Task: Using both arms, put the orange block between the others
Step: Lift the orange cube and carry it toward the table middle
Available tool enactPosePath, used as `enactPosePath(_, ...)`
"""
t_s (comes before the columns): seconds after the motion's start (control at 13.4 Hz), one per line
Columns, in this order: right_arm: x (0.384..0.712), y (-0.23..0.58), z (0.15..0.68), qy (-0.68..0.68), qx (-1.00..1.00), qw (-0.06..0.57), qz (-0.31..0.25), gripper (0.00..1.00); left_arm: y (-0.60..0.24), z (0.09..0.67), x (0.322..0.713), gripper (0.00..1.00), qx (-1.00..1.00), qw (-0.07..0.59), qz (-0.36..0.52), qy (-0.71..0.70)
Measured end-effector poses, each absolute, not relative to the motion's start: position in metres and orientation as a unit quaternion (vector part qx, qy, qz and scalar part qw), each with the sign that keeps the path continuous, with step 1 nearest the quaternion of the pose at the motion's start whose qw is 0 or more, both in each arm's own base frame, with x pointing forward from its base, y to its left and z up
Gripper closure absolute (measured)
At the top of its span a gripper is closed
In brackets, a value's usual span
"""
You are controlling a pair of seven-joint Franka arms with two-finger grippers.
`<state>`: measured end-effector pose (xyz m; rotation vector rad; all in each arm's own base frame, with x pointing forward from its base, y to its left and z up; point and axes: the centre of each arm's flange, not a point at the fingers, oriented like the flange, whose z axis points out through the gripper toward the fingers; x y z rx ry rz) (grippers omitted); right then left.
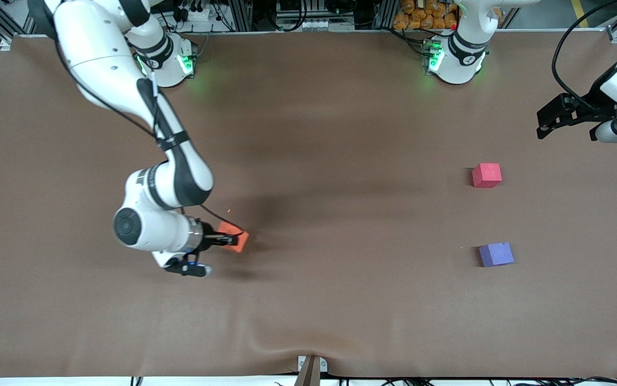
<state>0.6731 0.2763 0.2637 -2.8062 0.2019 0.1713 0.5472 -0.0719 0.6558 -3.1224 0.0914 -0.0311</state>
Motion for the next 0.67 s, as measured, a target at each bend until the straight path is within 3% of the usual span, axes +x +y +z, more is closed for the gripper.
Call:
enactPosePath(0.45, 0.62, 0.411, 0.285, 0.027, -0.983, 0.178, 0.025, 0.46, -0.072, 0.656, 0.547, 0.0, -0.999, 0.009, -0.01, 0.029)
enactPosePath(0.67, 0.605, 0.435, 0.278, 0.033, -0.983, 0.178, 0.024, 0.46, -0.072, 0.656, 0.547, 0.0, -0.999, 0.009, -0.01, 0.029)
